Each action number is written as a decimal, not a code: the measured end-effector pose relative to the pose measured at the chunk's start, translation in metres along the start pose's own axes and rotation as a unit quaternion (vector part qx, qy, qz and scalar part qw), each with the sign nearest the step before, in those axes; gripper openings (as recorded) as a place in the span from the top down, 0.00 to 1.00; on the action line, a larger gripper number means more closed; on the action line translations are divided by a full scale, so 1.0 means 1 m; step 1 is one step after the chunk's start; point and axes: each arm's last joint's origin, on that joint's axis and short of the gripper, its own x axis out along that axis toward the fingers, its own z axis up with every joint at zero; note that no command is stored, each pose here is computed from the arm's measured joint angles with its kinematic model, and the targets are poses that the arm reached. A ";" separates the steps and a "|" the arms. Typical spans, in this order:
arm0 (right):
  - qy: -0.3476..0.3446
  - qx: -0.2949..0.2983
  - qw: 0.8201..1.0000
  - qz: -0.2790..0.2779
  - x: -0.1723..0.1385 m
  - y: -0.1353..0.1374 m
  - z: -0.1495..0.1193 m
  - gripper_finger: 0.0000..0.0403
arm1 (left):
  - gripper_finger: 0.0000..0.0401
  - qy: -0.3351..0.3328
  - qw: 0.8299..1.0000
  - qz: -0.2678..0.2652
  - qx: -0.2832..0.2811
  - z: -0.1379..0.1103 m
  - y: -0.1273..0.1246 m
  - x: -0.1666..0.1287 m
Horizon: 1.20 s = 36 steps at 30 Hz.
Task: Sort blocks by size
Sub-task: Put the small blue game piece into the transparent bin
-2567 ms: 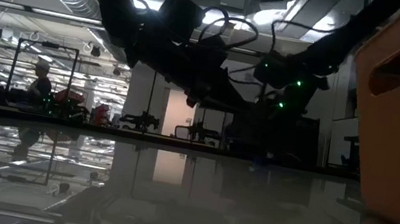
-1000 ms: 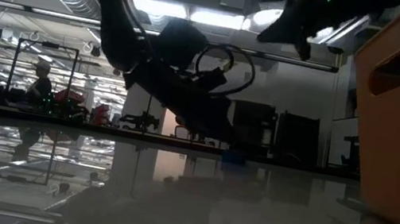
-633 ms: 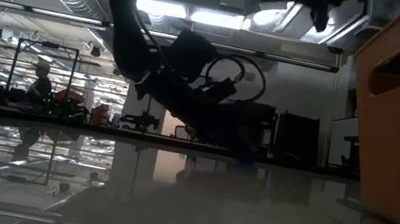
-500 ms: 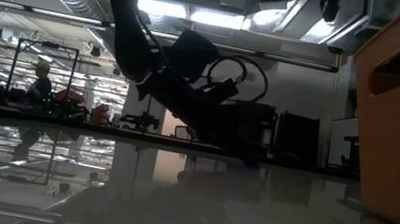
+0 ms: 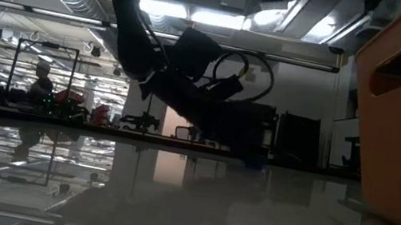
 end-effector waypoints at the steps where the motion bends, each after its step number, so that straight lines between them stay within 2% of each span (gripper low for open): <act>1: 0.003 0.000 1.000 -0.003 -0.003 0.000 -0.001 1.00 | 0.41 -0.004 1.000 0.000 -0.004 0.003 0.000 0.001; 8: 0.020 0.002 0.999 -0.043 -0.008 -0.003 -0.006 1.00 | 0.41 -0.028 0.998 0.018 -0.050 0.021 0.002 0.007; 15: 0.034 0.003 0.998 -0.045 -0.001 -0.004 -0.008 1.00 | 0.41 0.009 0.996 0.028 -0.084 0.020 -0.001 0.014; 20: 0.039 0.004 0.998 -0.045 0.000 -0.004 -0.008 1.00 | 0.41 0.025 0.996 0.032 -0.079 0.012 -0.010 0.022; 30: 0.066 0.006 0.997 -0.038 -0.005 -0.004 -0.014 1.00 | 0.41 0.058 0.995 0.057 -0.062 -0.001 -0.009 0.026; 33: 0.079 0.007 0.996 -0.040 -0.005 -0.004 -0.016 1.00 | 0.46 0.059 0.996 0.055 -0.049 -0.001 -0.010 0.026; 36: 0.083 0.007 0.996 -0.041 -0.006 -0.004 -0.017 1.00 | 0.56 0.055 0.996 0.053 -0.037 0.000 -0.010 0.026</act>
